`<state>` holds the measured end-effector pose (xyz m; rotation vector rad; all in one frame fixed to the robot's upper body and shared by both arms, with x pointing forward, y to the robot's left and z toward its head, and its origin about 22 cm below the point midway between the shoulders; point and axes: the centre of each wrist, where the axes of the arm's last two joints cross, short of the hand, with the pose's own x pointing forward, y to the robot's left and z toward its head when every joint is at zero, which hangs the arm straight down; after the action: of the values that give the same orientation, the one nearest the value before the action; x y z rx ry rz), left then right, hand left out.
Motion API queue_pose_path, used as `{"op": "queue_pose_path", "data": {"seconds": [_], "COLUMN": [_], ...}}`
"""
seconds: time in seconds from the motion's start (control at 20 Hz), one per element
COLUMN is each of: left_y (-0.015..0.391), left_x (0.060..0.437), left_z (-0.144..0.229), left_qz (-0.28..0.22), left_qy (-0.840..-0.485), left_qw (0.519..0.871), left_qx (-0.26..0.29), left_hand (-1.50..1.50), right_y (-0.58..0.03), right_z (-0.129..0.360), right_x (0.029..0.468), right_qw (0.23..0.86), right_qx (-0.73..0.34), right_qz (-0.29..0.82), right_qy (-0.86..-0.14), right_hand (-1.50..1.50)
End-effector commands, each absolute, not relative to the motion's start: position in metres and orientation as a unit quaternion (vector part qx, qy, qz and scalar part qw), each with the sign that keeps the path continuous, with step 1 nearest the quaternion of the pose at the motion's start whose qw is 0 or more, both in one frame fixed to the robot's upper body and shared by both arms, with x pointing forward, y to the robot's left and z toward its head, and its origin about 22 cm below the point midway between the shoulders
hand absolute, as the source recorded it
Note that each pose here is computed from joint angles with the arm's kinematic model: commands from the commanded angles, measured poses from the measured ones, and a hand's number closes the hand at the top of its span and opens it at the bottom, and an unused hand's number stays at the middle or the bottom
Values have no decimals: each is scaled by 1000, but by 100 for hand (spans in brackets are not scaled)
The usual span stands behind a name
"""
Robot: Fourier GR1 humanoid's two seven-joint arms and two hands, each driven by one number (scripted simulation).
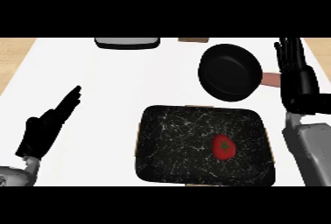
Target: Pick the tomato from the tray and place it in the pot
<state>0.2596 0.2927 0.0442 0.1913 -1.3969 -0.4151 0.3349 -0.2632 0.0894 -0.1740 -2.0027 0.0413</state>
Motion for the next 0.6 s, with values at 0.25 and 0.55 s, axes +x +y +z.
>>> {"op": "queue_pose_path", "data": {"seconds": [0.25,0.55], "left_y": [350,352], "left_x": [242,222], "left_z": [37,19], "left_qz": [-69,-46], "left_qy": [-633,-615], "left_qw": [736,756], "left_qx": [229,221], "left_hand": [0,0], "right_y": [-329,-329], "right_z": [-25,-20], "right_x": [236,179], "right_qw": [787,607], "right_qx": [-212,-450], "right_qz": [-100,78], "right_qy": [-571,-650], "right_hand": [150,-150]}}
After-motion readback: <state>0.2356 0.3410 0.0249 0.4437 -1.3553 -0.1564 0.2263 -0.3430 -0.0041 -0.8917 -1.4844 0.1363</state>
